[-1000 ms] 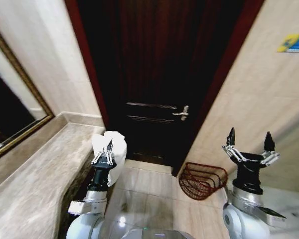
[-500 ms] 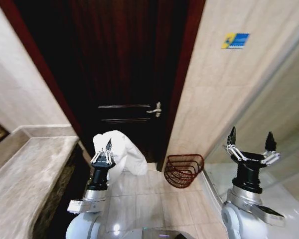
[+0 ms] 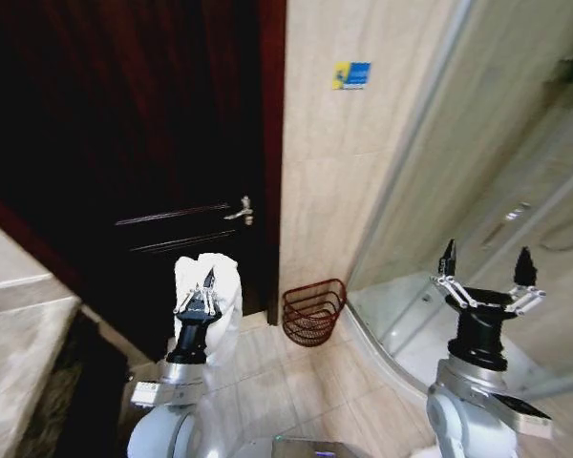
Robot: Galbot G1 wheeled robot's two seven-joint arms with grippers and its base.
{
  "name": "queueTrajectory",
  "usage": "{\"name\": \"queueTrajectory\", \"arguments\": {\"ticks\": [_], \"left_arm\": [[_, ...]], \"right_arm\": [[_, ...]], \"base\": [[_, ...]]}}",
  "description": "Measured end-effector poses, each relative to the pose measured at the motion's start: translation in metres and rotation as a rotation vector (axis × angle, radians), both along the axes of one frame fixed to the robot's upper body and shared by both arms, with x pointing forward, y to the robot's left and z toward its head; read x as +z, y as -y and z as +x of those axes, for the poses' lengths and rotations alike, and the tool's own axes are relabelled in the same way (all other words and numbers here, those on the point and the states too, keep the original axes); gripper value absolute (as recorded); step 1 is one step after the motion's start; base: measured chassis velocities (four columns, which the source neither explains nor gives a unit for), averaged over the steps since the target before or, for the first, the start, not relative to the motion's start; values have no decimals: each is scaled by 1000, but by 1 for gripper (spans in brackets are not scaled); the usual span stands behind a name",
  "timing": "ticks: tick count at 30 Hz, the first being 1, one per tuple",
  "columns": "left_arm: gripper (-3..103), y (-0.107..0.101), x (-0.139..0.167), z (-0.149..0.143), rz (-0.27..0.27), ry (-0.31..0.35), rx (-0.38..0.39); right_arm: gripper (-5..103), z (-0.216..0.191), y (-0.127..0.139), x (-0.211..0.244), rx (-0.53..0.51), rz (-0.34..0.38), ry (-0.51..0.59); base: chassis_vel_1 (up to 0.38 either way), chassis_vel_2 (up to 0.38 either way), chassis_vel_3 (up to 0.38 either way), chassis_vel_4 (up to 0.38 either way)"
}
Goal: Discard the used towel into the hamper.
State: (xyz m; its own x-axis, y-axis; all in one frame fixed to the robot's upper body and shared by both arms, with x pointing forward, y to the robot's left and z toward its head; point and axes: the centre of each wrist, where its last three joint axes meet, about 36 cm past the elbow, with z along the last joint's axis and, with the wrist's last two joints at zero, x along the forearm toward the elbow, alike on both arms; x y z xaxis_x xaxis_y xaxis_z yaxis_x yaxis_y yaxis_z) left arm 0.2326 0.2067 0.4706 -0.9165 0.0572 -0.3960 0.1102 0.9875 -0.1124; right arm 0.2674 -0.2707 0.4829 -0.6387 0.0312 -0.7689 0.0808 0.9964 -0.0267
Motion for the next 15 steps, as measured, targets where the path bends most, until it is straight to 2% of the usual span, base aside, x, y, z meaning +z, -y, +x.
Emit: {"name": "queueTrajectory", "arguments": {"ticks": [8,11,15], "left_arm": [[2,-1,-3,1,3,19,-15],[2,0,-6,2,5,18,-23],[2,0,-7,2,4,16,-28]], "right_arm": [[100,0,-1,3,-5,-19,25],[100,-3,0,4,-58,-32,-7],[100,-6,-2,7,-77,-21,-22]], "base": [[-79,-74,-82,-80],[0,0,0,0],[0,0,0,0]]}}
